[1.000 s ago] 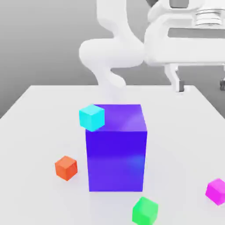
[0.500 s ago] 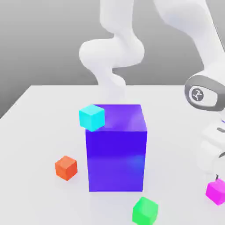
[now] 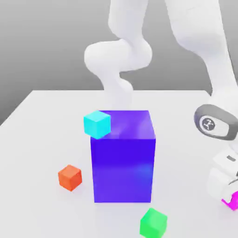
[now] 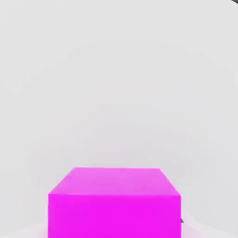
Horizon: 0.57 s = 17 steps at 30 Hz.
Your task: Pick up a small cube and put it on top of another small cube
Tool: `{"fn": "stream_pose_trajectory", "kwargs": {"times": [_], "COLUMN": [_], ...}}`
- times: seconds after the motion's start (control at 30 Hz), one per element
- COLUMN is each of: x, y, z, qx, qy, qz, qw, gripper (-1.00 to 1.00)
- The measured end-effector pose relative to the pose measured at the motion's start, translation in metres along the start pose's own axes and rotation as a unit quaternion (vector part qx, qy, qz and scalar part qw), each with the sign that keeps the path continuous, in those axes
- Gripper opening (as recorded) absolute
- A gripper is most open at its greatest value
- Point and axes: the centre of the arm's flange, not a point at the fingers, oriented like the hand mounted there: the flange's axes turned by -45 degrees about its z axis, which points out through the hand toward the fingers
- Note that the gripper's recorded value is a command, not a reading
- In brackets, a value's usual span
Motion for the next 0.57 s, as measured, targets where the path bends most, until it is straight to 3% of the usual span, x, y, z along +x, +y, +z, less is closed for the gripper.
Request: {"fn": "stream_pose_trajectory", "kwargs": {"times": [0.27,0.43,0.47,0.57], "x": [-0.031,-0.043,-0.043,-0.043], "y": [0.195,0.225,0.225,0.225], "z": [-0.048,-0.003,0.006,0.006], "qx": [-0.002,0.001,0.001,0.001], "qy": [-0.002,0.0,0.0,0.0], "qz": [0.082,0.097,0.097,0.097], "qw": [0.997,0.995,0.995,0.995], "gripper": [-1.0,-1.0,1.0,1.0]}}
